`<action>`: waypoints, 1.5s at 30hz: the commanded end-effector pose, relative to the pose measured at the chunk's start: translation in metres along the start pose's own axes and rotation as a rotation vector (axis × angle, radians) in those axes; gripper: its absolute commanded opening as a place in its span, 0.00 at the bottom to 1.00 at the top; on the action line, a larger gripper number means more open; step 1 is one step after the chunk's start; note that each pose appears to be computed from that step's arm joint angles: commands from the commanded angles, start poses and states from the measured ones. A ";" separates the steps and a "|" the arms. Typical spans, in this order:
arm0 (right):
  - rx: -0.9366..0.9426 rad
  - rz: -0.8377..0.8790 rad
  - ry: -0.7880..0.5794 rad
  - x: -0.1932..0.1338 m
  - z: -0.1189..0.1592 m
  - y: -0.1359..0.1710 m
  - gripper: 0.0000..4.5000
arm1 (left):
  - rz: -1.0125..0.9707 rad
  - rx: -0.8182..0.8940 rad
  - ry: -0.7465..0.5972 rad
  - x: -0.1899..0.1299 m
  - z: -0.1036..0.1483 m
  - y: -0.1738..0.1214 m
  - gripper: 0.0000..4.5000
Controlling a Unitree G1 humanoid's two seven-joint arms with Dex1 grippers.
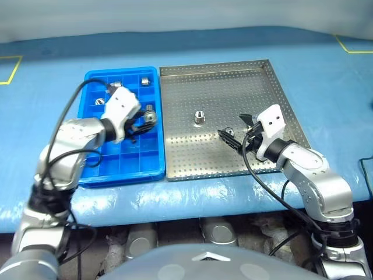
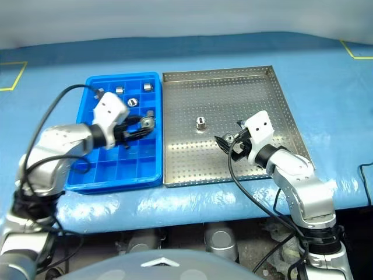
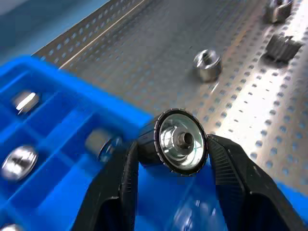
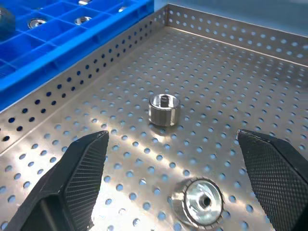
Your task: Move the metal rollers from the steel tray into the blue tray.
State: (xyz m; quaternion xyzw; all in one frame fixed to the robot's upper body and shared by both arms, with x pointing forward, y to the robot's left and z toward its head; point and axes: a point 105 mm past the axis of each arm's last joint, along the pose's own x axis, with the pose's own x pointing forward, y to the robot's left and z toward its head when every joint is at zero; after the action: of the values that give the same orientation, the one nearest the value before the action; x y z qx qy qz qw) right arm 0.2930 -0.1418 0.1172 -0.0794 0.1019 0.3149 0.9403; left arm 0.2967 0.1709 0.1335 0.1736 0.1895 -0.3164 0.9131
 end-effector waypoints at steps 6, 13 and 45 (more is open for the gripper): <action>-0.034 0.115 -0.044 0.018 0.016 0.007 1.00 | 0.249 -0.009 0.058 -0.068 -0.011 0.007 0.42; -0.037 0.342 -0.079 0.018 0.023 0.040 1.00 | 0.338 -0.098 0.133 -0.081 -0.038 0.007 0.42; -0.066 0.158 -0.058 -0.007 0.021 0.026 1.00 | -0.170 -0.041 -0.202 0.093 0.059 -0.050 1.00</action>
State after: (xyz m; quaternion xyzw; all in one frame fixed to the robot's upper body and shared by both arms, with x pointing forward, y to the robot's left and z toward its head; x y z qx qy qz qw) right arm 0.2768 -0.1173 0.1236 -0.0825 0.0937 0.4042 0.9061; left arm 0.3369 0.0738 0.1351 0.0725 0.1273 -0.3930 0.9078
